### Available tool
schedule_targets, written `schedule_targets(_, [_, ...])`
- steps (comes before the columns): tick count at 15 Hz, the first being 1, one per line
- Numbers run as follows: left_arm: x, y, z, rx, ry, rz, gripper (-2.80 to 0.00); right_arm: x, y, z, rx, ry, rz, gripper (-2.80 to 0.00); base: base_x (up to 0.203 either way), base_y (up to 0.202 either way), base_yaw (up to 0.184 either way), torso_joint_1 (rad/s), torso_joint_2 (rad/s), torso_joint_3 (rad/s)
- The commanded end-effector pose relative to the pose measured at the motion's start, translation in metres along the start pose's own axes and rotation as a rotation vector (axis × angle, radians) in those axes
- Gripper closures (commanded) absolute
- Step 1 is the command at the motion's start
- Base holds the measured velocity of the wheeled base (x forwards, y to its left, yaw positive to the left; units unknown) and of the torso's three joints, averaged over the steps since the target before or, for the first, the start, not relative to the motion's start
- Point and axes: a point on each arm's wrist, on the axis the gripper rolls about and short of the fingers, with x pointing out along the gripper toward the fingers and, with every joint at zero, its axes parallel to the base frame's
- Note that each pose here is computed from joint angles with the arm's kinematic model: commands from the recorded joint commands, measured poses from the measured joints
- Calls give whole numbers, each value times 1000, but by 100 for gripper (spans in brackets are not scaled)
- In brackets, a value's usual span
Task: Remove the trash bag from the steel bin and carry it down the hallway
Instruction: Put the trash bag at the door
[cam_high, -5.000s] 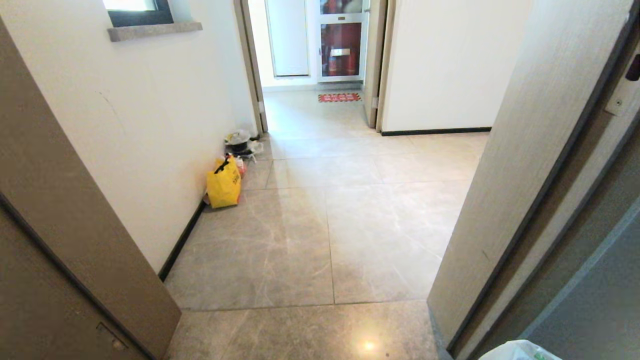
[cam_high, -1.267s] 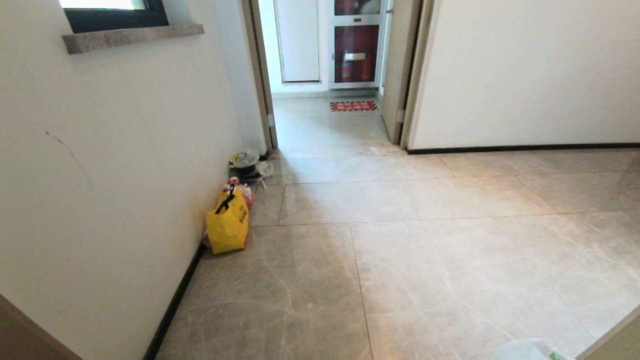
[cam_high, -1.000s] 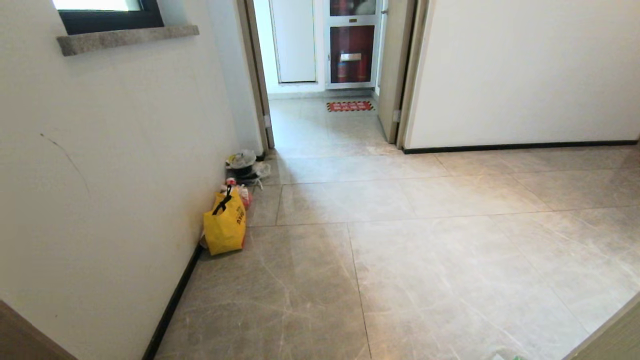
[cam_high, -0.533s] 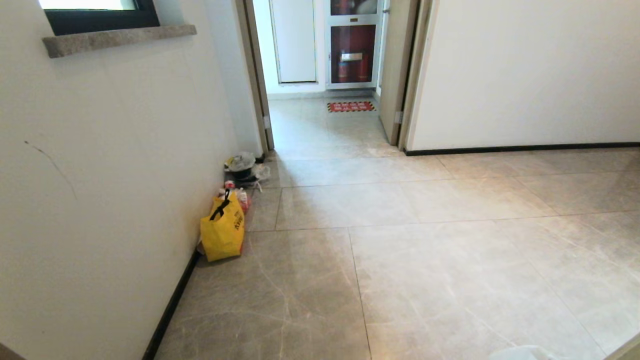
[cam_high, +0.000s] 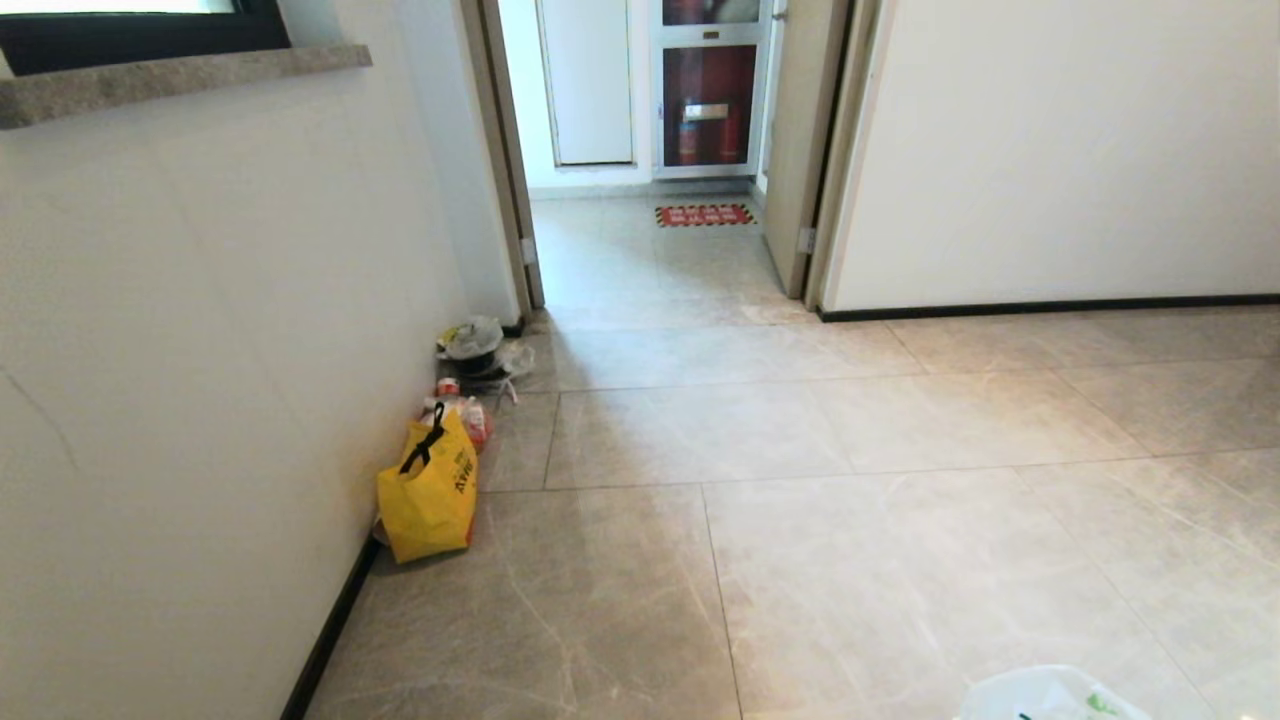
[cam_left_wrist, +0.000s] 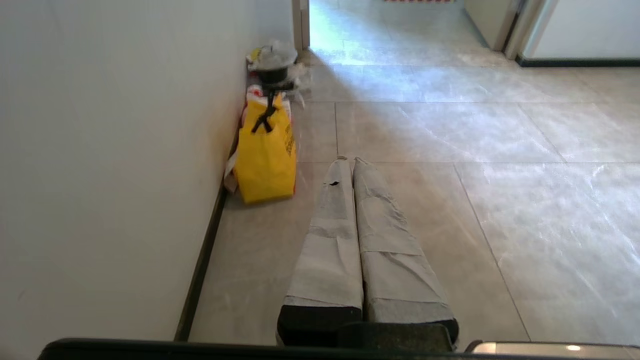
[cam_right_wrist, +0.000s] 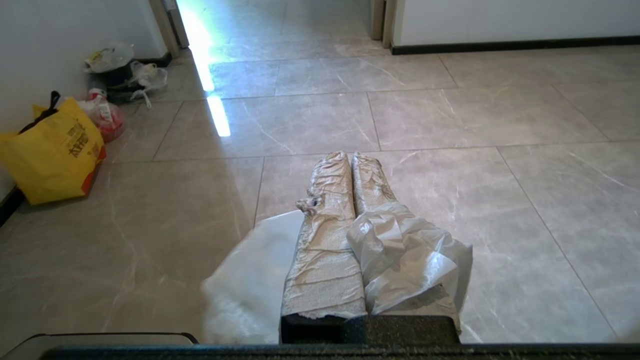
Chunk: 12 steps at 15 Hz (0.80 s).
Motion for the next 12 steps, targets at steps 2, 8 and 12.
schedule_targets(2, [0, 0, 0, -1, 0, 1, 0, 0, 0, 0, 0, 1, 0, 0, 197, 0, -1, 1, 3, 4])
schedule_targets(8, [0, 0, 0, -1, 0, 1, 0, 0, 0, 0, 0, 1, 0, 0, 192, 0, 1, 2, 3, 4])
schedule_targets(12, [0, 0, 0, -1, 0, 1, 0, 0, 0, 0, 0, 1, 0, 0, 185, 0, 1, 0, 2, 4])
